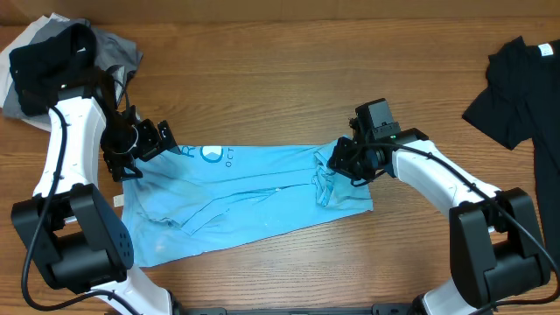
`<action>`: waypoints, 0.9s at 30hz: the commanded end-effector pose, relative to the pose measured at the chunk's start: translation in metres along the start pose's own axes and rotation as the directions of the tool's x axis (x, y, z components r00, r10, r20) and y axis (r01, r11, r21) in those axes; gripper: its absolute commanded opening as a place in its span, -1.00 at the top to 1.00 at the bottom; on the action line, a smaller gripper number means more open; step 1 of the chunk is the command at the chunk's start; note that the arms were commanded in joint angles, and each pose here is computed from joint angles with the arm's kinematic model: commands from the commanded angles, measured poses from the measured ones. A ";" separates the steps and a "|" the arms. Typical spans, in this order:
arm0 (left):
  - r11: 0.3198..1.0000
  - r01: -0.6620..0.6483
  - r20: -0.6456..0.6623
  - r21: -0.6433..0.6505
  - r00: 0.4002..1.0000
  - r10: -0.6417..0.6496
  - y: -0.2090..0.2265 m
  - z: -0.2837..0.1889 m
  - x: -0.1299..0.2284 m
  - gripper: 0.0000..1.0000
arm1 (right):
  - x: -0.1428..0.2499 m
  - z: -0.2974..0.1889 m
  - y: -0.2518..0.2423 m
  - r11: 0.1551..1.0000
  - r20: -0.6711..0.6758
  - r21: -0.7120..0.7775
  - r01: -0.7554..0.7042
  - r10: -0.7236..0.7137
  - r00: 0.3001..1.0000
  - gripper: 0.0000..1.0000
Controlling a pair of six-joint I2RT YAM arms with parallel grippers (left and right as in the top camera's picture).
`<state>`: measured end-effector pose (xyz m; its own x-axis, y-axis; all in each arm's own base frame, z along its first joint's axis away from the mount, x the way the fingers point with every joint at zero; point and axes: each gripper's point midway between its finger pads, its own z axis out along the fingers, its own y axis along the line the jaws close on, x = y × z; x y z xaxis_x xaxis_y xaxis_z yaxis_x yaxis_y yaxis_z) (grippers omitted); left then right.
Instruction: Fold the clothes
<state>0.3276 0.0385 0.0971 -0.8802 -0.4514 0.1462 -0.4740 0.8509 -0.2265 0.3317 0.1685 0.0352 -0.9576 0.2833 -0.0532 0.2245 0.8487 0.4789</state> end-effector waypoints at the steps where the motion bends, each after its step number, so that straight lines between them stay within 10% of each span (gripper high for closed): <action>1: 1.000 -0.022 0.020 0.005 1.000 0.022 -0.003 -0.006 0.002 -1.00 | -0.009 -0.006 0.021 0.998 0.016 -0.066 0.017 -0.016 1.000 0.57; 11: 1.000 -0.023 0.022 0.006 0.999 0.023 -0.003 -0.006 0.002 -1.00 | -0.015 0.000 0.039 0.989 0.036 -0.136 0.055 -0.050 0.998 0.32; 17: 1.000 -0.024 0.025 0.006 0.999 0.024 -0.003 -0.006 0.001 -1.00 | -0.005 0.019 0.050 0.984 0.018 -0.144 0.108 -0.107 0.994 -0.50; 27: 1.000 -0.028 0.027 -0.001 0.999 0.028 -0.002 -0.006 0.001 -1.00 | -0.026 -0.022 0.062 0.984 0.034 -0.134 0.118 -0.115 0.993 -0.68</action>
<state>0.3287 0.0387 0.0969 -0.8811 -0.4513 0.1414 -0.4726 0.8514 -0.2274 0.3425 0.2104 0.0461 -0.9775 0.2042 -0.0534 0.1404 0.8178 0.5580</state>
